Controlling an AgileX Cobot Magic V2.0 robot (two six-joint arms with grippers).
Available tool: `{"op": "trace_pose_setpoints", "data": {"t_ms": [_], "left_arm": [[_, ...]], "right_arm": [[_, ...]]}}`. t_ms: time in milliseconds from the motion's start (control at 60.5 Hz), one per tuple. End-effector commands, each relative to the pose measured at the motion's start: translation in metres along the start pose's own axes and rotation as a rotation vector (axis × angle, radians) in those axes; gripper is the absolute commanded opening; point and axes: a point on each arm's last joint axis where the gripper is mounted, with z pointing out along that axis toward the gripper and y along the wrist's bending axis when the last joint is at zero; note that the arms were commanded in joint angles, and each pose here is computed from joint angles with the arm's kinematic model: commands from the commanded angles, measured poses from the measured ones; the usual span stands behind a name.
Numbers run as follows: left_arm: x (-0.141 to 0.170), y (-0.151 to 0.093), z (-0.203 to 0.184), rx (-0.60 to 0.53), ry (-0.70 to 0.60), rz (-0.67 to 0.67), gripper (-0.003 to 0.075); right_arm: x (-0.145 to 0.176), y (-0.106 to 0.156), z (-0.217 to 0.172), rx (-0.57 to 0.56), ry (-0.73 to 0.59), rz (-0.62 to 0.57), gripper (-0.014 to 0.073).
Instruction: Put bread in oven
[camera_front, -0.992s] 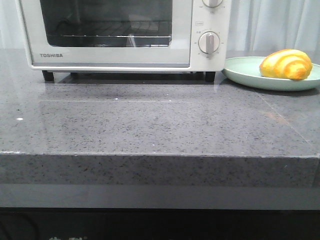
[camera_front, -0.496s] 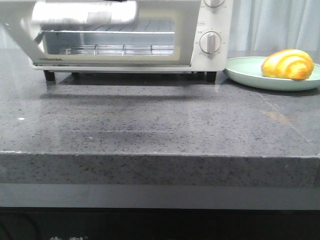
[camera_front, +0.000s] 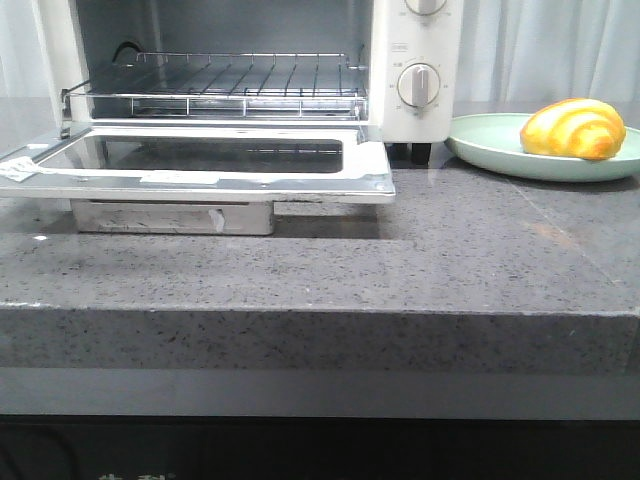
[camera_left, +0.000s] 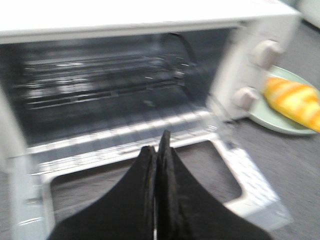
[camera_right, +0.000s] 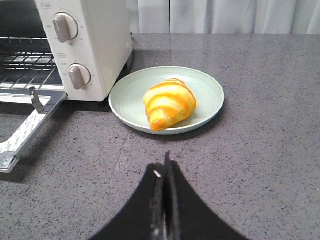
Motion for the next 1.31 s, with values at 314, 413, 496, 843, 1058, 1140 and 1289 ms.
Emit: {"op": "trace_pose_setpoints", "data": {"t_ms": [314,413,496,843,1058,1140,1289], "left_arm": [[0.03,0.043,-0.056,-0.206,-0.175,-0.077,-0.0021],[0.044,0.046,-0.07,-0.241,-0.197,-0.087,-0.0021],[0.054,0.049,-0.078,-0.273,-0.202,-0.096,-0.0021],[0.069,0.052,-0.092,-0.322,-0.228,-0.117,-0.002],[0.069,0.052,-0.092,-0.322,-0.228,-0.117,-0.002],[0.069,0.052,-0.092,-0.322,-0.228,-0.117,-0.002],[0.069,0.052,-0.092,-0.322,-0.228,-0.117,-0.002]], "right_arm": [[-0.016,0.001,-0.002,0.0,-0.079,-0.015,-0.0057],[-0.014,0.001,-0.002,0.0,-0.057,-0.015,-0.0057],[-0.013,0.001,-0.002,0.0,-0.048,-0.015,-0.0057],[-0.016,0.001,-0.002,-0.003,-0.078,0.005,0.0147],[-0.023,0.001,0.015,-0.006,-0.059,0.134,0.0542],[-0.031,0.001,0.031,0.003,0.001,0.166,0.0538],[-0.057,-0.003,0.073,0.054,0.093,0.212,0.0538]]}}
